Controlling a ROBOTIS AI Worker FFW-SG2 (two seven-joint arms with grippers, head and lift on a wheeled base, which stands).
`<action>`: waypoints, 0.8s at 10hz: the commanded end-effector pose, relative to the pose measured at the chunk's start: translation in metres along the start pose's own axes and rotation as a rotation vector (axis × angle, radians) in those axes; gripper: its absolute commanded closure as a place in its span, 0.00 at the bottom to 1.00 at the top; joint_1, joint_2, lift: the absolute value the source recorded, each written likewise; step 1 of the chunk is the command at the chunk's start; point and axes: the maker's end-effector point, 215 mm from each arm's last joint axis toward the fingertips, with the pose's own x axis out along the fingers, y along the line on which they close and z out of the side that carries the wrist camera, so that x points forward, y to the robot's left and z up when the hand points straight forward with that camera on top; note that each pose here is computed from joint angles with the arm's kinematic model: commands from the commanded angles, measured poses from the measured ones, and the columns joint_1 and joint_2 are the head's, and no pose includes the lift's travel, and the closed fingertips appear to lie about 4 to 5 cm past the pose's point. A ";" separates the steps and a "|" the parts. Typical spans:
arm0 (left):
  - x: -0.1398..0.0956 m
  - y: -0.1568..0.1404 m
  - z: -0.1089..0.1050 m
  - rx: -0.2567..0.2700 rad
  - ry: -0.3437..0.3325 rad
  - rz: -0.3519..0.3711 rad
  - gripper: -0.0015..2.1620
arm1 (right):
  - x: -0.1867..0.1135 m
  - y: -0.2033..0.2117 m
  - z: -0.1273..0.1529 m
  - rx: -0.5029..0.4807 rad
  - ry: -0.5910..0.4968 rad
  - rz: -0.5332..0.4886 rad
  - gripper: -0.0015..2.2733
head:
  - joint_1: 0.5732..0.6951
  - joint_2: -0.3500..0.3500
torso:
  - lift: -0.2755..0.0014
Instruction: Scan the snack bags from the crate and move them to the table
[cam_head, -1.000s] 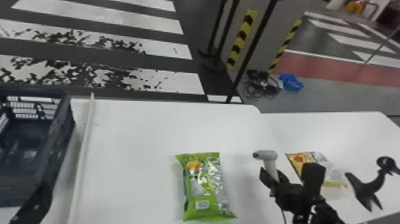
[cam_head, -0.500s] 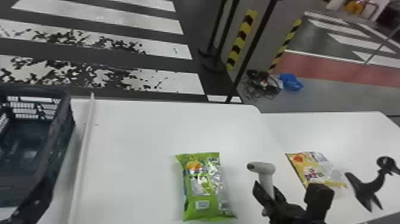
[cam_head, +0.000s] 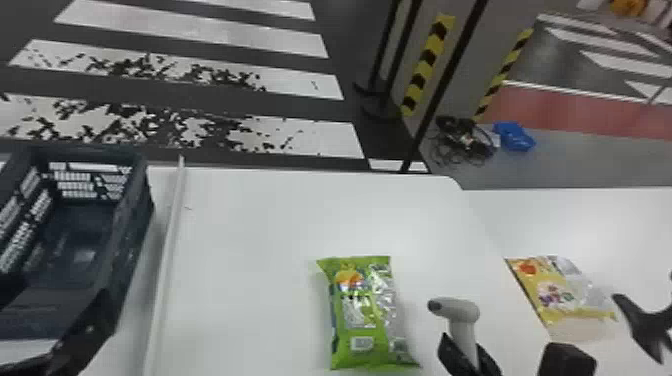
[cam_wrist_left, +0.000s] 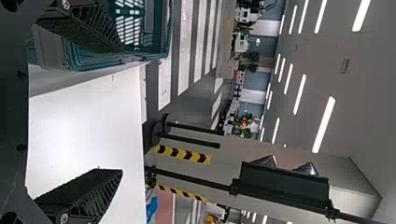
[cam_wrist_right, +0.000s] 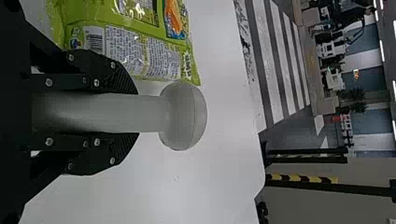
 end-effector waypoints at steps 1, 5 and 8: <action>0.000 0.002 -0.001 -0.010 -0.009 0.000 0.04 | -0.013 0.009 -0.012 0.008 0.023 0.008 0.99 | 1.00 0.11 | 0.65; -0.006 0.006 -0.001 -0.027 -0.026 0.014 0.04 | -0.037 0.024 -0.031 0.049 0.058 0.047 0.99 | 1.00 0.16 | 0.65; -0.006 0.005 0.000 -0.029 -0.033 0.017 0.04 | -0.052 0.044 -0.029 0.055 0.032 0.085 0.99 | 1.00 0.20 | 0.65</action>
